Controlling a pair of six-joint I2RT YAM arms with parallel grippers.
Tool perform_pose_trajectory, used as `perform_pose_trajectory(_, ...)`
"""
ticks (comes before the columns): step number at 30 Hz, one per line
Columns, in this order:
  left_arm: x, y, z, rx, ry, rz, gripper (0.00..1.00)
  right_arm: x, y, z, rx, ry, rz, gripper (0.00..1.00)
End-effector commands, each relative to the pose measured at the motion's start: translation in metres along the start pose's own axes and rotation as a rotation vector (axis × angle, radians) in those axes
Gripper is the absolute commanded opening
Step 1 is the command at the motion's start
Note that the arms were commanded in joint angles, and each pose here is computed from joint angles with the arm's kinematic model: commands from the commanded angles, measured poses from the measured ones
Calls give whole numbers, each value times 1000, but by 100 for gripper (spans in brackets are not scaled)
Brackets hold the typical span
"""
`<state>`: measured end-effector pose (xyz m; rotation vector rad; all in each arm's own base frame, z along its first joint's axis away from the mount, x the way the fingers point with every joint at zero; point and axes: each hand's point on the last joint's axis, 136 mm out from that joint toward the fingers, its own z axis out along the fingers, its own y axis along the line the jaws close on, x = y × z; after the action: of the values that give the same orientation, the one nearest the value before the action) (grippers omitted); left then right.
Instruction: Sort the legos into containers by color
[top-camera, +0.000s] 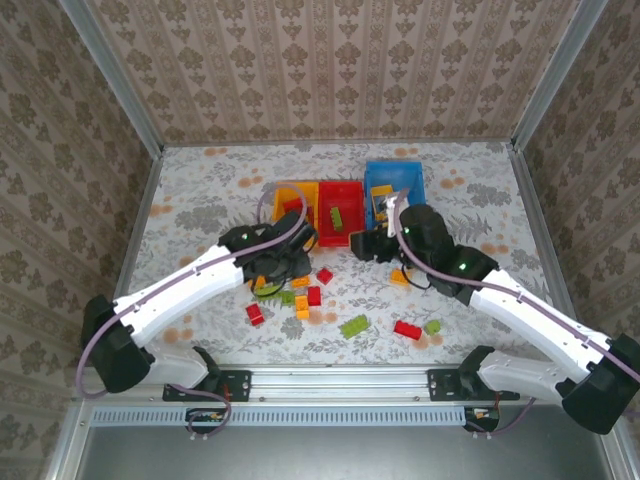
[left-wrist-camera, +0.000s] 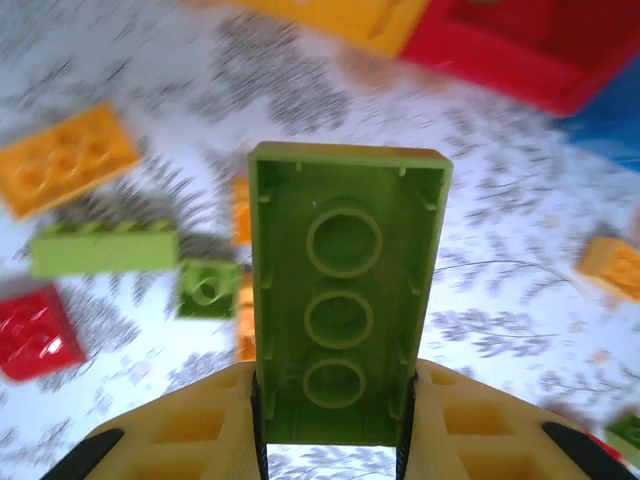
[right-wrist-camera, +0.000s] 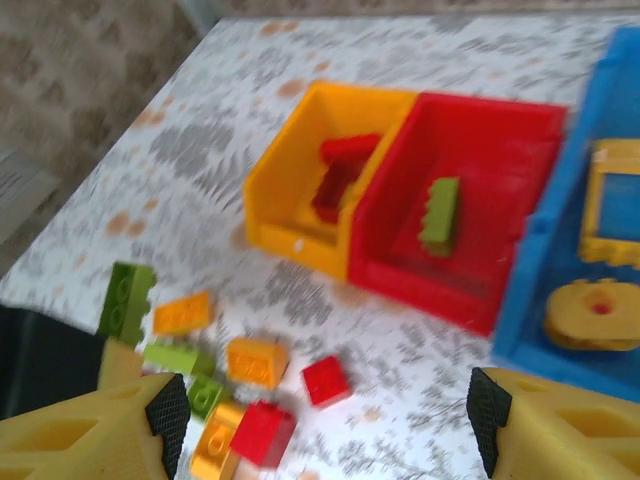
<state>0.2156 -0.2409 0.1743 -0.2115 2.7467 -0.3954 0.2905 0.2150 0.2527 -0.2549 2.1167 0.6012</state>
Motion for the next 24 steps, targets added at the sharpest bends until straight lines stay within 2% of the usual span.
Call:
perform_pose_trajectory(1, -13, -35, 7, 39, 9, 186, 30, -13, -16, -2, 56, -10, 98, 76)
perform_pose_trajectory(7, -53, -91, 40, 135, 44, 226, 30, -14, -22, 5, 71, 21, 158, 76)
perform_pose_trajectory(13, -84, -109, 81, 167, 97, 206, 30, -13, -27, 1, 72, 18, 194, 75)
perform_pose_trajectory(24, -82, -121, 139, 173, 215, 184, 31, 1, -36, 2, 86, 46, 213, 75)
